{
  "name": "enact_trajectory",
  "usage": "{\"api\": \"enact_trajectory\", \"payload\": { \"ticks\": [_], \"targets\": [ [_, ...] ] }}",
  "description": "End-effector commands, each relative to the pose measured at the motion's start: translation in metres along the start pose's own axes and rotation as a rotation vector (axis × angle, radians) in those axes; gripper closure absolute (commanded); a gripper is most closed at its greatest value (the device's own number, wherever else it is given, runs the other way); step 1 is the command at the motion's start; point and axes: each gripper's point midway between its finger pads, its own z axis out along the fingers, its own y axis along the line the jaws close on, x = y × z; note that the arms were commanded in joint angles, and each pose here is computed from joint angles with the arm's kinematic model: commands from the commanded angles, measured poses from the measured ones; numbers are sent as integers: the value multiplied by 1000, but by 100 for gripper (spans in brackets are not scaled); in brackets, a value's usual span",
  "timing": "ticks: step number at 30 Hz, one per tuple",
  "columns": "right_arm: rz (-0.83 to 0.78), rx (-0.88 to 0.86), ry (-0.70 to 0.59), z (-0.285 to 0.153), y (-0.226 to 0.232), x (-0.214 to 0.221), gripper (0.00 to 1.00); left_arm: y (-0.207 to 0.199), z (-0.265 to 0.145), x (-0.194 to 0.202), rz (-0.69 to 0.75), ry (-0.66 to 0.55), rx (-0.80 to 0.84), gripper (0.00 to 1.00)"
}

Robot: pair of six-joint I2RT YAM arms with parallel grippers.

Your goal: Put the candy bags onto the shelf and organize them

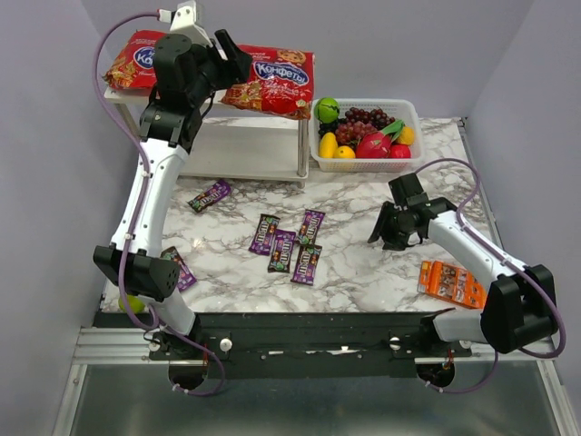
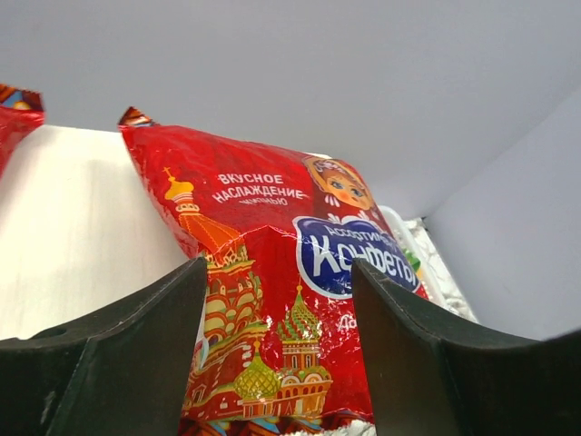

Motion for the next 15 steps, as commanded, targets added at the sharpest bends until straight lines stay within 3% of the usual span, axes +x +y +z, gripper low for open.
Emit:
{"api": "enact_trajectory", "payload": {
  "ticks": [1, 6, 12, 15],
  "targets": [
    [-8, -25, -5, -2, -1, 2, 46, 5, -21, -38, 30, -125, -88, 26],
    [-11, -37, 5, -2, 1, 5, 46, -32, -19, -44, 66, -127, 39, 25],
    [-19, -42, 3, -1, 0, 6, 46, -100, 5, -7, 110, -43, 243, 24],
    [-25, -43, -4, -2, -2, 8, 46, -105, 25, 11, 95, -20, 244, 24]
  ]
}}
